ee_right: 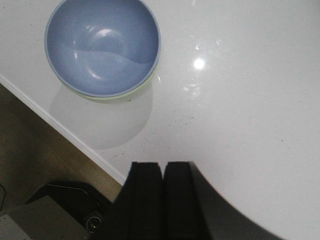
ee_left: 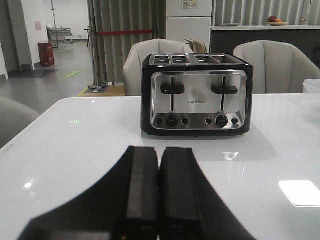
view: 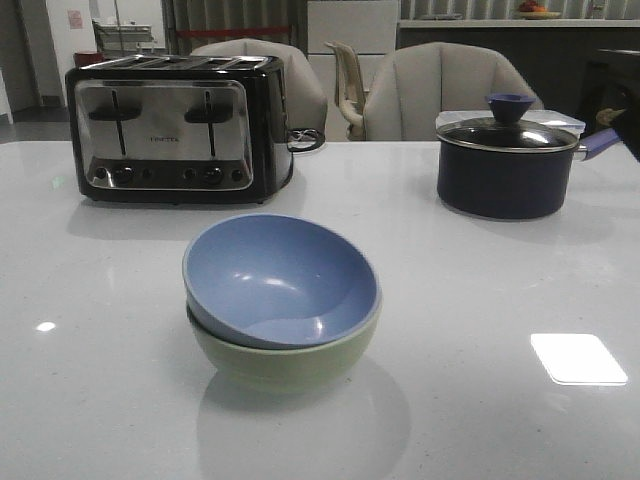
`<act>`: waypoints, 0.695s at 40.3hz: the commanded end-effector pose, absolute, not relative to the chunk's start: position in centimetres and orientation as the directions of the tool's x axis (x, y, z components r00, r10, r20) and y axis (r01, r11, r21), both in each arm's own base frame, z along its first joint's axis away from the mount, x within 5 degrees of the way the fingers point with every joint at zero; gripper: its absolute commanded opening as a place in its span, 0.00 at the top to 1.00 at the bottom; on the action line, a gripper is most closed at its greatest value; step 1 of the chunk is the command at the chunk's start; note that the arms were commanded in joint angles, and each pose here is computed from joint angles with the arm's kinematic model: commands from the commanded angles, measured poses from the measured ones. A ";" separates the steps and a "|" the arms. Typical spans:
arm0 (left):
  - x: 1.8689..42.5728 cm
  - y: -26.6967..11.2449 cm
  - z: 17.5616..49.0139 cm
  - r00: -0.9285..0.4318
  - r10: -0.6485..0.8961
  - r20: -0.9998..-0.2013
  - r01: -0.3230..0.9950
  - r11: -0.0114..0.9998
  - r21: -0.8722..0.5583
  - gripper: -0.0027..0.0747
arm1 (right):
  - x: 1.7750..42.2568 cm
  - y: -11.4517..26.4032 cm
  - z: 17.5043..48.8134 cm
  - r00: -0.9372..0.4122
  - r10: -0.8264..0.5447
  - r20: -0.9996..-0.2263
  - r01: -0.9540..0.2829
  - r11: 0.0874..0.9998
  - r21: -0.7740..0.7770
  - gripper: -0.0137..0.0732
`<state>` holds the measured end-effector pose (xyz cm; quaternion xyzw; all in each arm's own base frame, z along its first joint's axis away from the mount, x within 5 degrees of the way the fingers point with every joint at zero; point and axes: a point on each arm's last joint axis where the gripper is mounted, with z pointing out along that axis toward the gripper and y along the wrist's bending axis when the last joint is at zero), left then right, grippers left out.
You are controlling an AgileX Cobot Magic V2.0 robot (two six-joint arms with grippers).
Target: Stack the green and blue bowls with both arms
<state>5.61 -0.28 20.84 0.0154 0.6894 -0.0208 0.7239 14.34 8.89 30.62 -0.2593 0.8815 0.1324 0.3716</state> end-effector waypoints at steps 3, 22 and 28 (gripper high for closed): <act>5.5 -0.3 21.1 0.138 -0.022 -0.990 0.061 0.998 -0.013 0.84 | 14.6 8.9 32.2 -0.522 -0.328 -0.787 -0.556 0.831 0.023 0.80; 5.5 -0.3 21.1 0.138 -0.022 -0.990 0.061 0.998 -0.013 0.84 | 10.3 2.3 29.2 -0.240 -0.132 -0.962 -0.242 0.968 -0.073 0.80; 5.5 -0.3 21.1 0.138 -0.022 -0.990 0.061 0.998 -0.013 0.84 | 7.5 0.8 26.4 -0.057 -0.084 -0.995 -0.102 0.992 -0.078 0.80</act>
